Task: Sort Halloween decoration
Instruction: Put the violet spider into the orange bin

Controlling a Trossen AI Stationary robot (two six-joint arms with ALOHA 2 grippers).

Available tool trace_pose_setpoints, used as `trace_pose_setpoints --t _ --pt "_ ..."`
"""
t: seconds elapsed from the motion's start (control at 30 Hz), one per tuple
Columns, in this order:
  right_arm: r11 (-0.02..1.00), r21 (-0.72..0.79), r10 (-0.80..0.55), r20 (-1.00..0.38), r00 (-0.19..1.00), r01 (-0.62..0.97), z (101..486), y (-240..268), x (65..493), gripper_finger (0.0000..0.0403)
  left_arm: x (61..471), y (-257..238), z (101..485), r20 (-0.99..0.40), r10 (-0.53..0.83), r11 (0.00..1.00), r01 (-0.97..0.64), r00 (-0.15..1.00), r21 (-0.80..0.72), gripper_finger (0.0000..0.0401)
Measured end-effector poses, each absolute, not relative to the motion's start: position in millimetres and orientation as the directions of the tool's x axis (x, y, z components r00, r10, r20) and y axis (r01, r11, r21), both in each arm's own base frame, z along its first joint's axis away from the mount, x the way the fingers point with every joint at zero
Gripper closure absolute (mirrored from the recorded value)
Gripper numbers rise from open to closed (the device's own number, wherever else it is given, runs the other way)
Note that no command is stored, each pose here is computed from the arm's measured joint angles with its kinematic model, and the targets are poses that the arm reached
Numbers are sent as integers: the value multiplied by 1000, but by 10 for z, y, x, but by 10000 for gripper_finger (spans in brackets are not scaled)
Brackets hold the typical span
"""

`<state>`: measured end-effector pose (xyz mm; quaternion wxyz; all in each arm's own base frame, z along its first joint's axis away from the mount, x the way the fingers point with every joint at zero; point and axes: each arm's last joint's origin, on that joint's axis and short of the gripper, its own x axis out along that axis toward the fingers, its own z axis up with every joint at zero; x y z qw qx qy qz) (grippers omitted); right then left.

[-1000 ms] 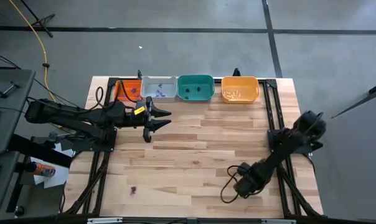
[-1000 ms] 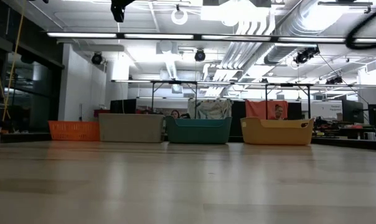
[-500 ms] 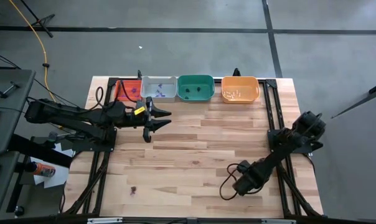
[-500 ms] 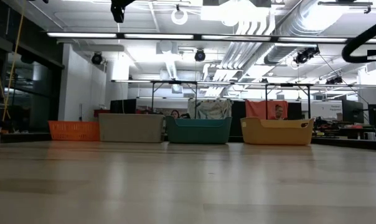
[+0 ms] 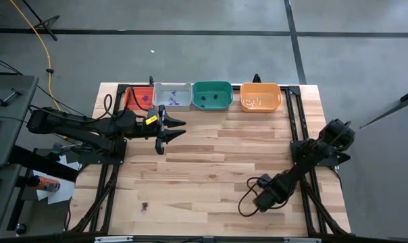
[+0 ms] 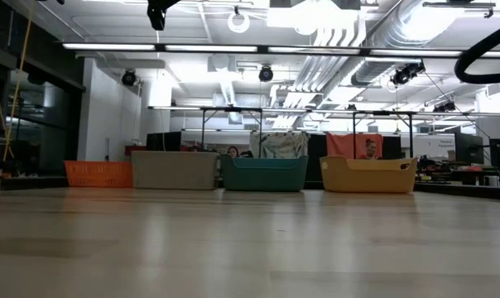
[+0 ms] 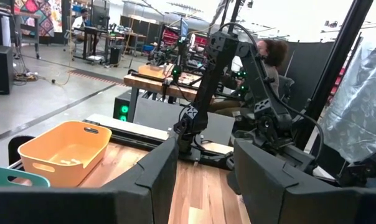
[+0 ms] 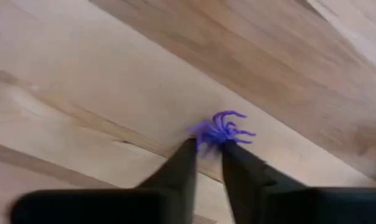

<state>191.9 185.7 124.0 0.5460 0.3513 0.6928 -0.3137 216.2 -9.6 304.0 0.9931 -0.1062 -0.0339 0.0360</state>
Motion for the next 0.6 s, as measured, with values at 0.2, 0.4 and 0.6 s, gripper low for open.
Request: trace_pose_setpoints --t 0.2,0.4,0.6 --pt "610 -6 136 -984 -112 792 1307 1856 1928 390 2161 -94 3048 68 82 975 -66 994 -214 257" --pt "705 203 16 -962 272 679 1864 1771 2012 400 2114 -80 3262 149 88 976 -55 985 -212 257" --pt "805 286 -156 -743 650 520 2411 1380 2149 402 2082 -39 3392 187 107 985 -78 976 -154 257"
